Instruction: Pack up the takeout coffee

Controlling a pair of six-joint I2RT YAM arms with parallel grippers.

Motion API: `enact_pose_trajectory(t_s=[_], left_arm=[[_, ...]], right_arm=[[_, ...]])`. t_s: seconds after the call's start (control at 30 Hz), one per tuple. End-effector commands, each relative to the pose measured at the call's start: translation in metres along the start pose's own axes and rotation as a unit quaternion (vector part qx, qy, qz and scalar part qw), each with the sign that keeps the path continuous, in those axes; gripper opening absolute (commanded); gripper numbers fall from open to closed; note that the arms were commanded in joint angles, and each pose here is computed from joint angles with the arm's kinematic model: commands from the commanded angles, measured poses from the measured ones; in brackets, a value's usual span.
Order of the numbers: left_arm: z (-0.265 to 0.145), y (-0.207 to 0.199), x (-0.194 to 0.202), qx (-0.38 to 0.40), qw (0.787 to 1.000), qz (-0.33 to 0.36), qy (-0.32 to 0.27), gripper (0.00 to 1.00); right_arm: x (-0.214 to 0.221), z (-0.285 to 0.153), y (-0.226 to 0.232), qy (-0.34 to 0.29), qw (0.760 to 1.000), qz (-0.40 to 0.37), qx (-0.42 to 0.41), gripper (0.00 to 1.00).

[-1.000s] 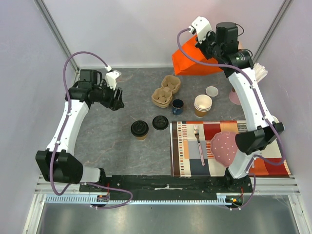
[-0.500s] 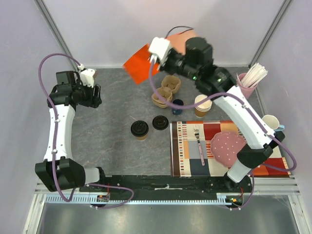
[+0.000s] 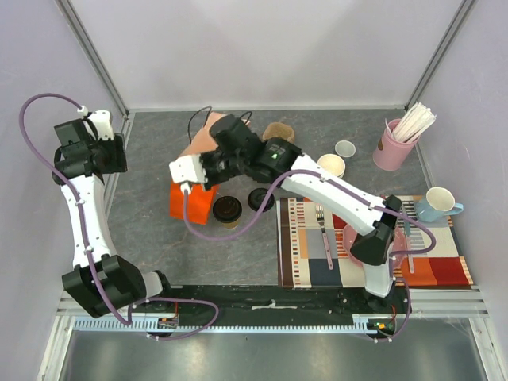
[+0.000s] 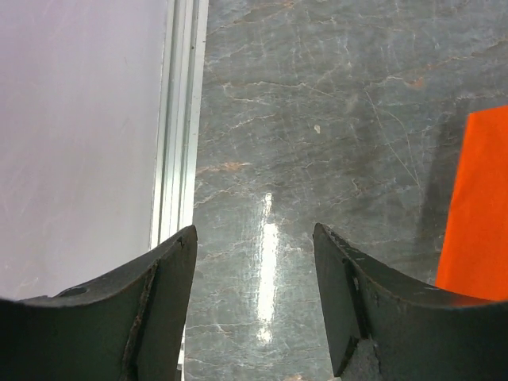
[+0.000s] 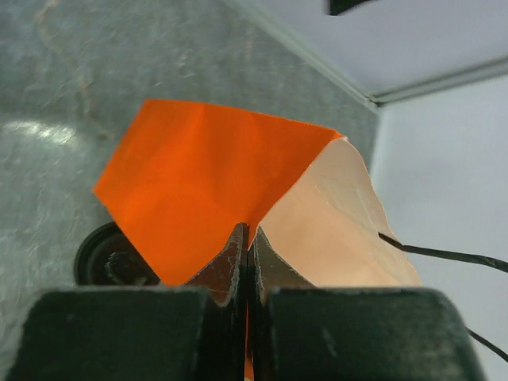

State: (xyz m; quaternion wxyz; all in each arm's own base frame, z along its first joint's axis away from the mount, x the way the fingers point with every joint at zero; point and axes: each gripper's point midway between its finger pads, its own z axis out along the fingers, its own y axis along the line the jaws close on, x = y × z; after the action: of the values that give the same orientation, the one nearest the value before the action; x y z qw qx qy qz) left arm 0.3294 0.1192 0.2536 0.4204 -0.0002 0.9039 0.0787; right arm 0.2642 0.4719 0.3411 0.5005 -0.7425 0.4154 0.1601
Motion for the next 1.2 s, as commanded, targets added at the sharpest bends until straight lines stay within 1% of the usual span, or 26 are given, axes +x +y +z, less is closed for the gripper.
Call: enact_pose_trajectory(t_s=[0.0,0.1,0.3,0.47,0.57,0.8,0.9,0.93,0.97,1.0,1.03,1.13,1.17], left_arm=[[-0.015,0.008,-0.029,-0.014,0.998,-0.012,-0.054,0.67],[-0.018,-0.005,-0.031,0.021,0.998,-0.011,-0.058,0.67],[-0.018,-0.012,-0.029,0.041,0.998,-0.011,-0.056,0.67],[-0.02,-0.018,-0.028,0.056,0.997,-0.006,-0.057,0.67],[-0.018,-0.019,-0.026,0.059,0.997,-0.005,-0.052,0.67],[-0.014,-0.023,-0.026,0.076,0.996,-0.004,-0.051,0.66],[-0.011,-0.033,-0.025,0.102,0.993,-0.018,-0.05,0.65],[-0.01,-0.037,-0.025,0.112,0.992,-0.025,-0.049,0.64],[-0.008,-0.045,-0.024,0.133,0.989,-0.031,-0.048,0.63],[-0.006,-0.051,-0.019,0.145,0.988,-0.039,-0.041,0.59],[-0.003,-0.058,-0.016,0.156,0.986,-0.037,-0.033,0.57],[0.002,-0.062,-0.004,0.163,0.986,-0.031,-0.011,0.52],[0.003,-0.059,-0.001,0.151,0.988,-0.026,-0.007,0.51]], right_arm=[[-0.022,0.004,0.042,0.009,0.994,-0.091,-0.053,0.0],[-0.03,0.009,0.068,0.006,0.991,-0.106,-0.084,0.0],[-0.049,0.011,0.109,-0.017,0.985,-0.113,-0.13,0.0],[-0.049,0.017,0.124,-0.003,0.984,-0.109,-0.143,0.0],[-0.048,0.019,0.133,0.004,0.984,-0.094,-0.15,0.0],[-0.05,0.012,0.144,0.005,0.985,-0.073,-0.158,0.0],[-0.049,0.016,0.148,0.006,0.985,-0.067,-0.16,0.14],[-0.049,0.017,0.148,0.006,0.985,-0.065,-0.159,0.24],[-0.05,0.017,0.146,0.006,0.986,-0.061,-0.156,0.27],[-0.053,0.018,0.145,0.001,0.986,-0.059,-0.154,0.31],[-0.056,0.017,0.143,-0.002,0.987,-0.057,-0.151,0.42],[-0.067,0.012,0.133,-0.014,0.99,-0.043,-0.131,0.59],[-0.074,0.007,0.128,-0.025,0.991,-0.038,-0.124,0.61]])
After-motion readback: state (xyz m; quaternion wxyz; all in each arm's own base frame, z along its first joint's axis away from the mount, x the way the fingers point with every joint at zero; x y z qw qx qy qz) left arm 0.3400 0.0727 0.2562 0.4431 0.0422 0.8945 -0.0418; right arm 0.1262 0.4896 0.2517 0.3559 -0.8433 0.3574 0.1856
